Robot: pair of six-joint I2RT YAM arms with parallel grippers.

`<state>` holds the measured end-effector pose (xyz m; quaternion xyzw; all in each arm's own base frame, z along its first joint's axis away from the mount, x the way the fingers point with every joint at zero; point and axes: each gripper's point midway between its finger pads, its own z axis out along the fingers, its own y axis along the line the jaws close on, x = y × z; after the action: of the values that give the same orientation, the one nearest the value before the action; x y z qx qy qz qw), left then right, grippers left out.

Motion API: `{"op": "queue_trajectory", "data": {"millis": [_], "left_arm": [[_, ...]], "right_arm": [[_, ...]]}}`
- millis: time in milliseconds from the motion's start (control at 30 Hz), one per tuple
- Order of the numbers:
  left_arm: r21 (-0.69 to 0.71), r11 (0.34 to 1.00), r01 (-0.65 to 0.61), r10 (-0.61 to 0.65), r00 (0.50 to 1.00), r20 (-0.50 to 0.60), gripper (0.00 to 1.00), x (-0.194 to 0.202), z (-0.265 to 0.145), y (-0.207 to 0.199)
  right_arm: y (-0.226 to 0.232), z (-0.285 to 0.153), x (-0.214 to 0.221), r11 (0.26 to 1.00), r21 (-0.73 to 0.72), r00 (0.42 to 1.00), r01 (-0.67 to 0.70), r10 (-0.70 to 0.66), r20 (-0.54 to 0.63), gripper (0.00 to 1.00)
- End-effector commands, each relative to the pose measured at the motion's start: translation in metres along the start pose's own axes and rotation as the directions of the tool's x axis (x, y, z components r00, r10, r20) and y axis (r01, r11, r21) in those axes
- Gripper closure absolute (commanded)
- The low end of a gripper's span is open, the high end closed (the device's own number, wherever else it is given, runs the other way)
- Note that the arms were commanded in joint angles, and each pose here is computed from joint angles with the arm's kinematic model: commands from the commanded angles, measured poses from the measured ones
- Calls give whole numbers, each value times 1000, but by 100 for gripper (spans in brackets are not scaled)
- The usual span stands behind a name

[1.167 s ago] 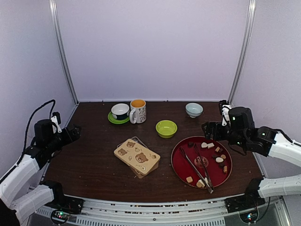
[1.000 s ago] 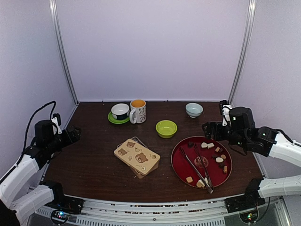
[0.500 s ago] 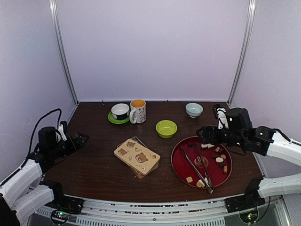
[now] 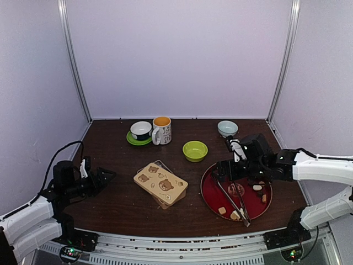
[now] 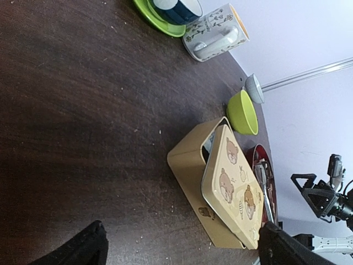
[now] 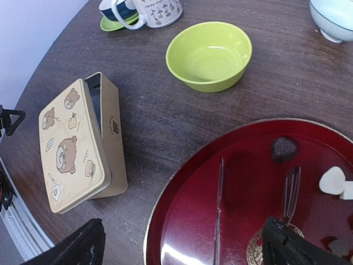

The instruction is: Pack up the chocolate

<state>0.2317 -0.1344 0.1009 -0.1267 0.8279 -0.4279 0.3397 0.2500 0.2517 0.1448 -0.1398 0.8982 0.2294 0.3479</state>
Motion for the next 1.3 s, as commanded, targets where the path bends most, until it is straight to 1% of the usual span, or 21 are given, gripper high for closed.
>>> {"op": "queue_trajectory", "data": {"millis": [0,167,267,433,533,567,633,700,733,800,833,867,1000,1067,1100,1133,1233,1267], "left_arm": [[71,997,7,-10,999,38,2,-3,0,-10],[92,996,12,-14,1000,22,2,0,5,-15],[97,995,3,-2,1000,-11,2,6,11,-20],[101,995,-11,19,997,-80,3,20,26,-28],[132,991,-20,36,992,-118,7,28,36,-40],[138,990,-18,36,991,-128,10,29,40,-43],[163,986,-15,36,991,-126,15,28,46,-51],[194,981,-1,24,993,-114,16,24,51,-58],[201,979,7,16,993,-113,18,23,54,-60],[214,977,18,9,992,-124,26,22,60,-63],[225,974,18,11,992,-126,34,20,63,-67],[221,975,21,10,991,-137,38,21,67,-67],[181,982,44,-12,985,-174,40,24,80,-59],[183,982,51,-16,982,-186,44,27,83,-57],[202,978,48,-11,984,-178,44,20,87,-66],[201,978,51,-14,984,-180,44,19,88,-66],[164,984,64,-32,981,-191,44,21,93,-59],[148,987,68,-38,980,-194,46,22,94,-56]], "right_arm": [[40,10,-16,995,-98,1000,13,-11,26,1],[71,30,-7,991,-116,997,70,-74,-29,2],[88,38,-7,987,-129,994,98,-104,-42,3],[101,45,-5,983,-148,992,106,-114,-49,4],[103,47,-4,982,-151,991,110,-119,-55,4],[104,47,-4,982,-149,991,112,-122,-55,4],[104,46,-4,981,-153,990,122,-131,-55,6],[105,45,-3,980,-155,989,127,-137,-59,7],[105,45,-3,980,-154,988,129,-140,-59,7],[104,43,-3,979,-152,988,133,-142,-55,7],[103,43,-4,980,-149,988,133,-143,-54,7],[103,42,-3,980,-149,988,134,-143,-53,7],[103,42,-1,978,-152,987,140,-150,-55,7],[102,43,0,978,-152,986,142,-152,-60,8],[102,42,1,978,-153,987,141,-152,-60,8],[101,42,1,978,-152,987,140,-151,-59,8],[100,43,3,979,-149,987,142,-152,-58,8],[100,43,3,979,-149,987,141,-151,-59,8]]}}
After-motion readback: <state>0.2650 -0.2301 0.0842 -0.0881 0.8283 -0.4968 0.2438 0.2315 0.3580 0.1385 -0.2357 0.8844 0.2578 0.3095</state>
